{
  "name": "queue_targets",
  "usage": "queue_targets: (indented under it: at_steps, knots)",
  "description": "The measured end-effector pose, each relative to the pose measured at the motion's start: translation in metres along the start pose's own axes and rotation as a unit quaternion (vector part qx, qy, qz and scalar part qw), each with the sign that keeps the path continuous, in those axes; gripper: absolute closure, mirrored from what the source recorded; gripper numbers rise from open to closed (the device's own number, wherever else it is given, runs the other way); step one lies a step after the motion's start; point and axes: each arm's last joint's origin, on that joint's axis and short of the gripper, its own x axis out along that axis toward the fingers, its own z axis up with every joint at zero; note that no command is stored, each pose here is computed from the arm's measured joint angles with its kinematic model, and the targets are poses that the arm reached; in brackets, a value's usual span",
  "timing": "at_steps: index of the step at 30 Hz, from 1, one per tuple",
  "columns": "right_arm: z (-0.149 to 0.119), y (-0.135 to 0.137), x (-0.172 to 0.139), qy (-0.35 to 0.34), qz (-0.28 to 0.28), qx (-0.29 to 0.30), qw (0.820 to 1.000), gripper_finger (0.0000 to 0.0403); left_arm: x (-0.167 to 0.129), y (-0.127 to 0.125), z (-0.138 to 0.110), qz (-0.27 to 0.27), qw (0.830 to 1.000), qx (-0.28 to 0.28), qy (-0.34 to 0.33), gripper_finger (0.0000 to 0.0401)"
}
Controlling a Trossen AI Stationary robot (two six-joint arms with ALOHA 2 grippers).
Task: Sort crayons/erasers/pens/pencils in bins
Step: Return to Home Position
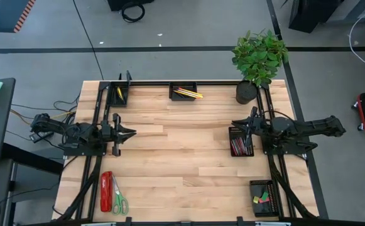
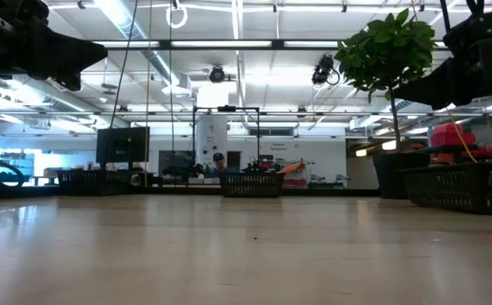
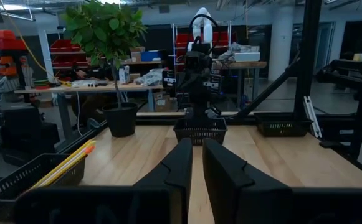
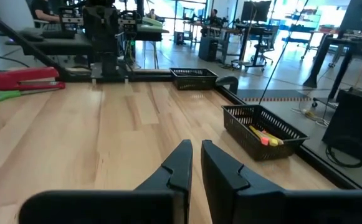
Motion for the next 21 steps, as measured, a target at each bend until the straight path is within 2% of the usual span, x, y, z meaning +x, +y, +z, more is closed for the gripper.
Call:
queue_targets:
  at_steps: [21]
  knots:
    - [-0.0001, 0.0000, 0.0000, 0.000, 0.000, 0.000, 1.000, 0.0363, 0.0000, 0.0000, -0.0001, 0.000, 1.000, 0.000, 0.000, 0.0357]
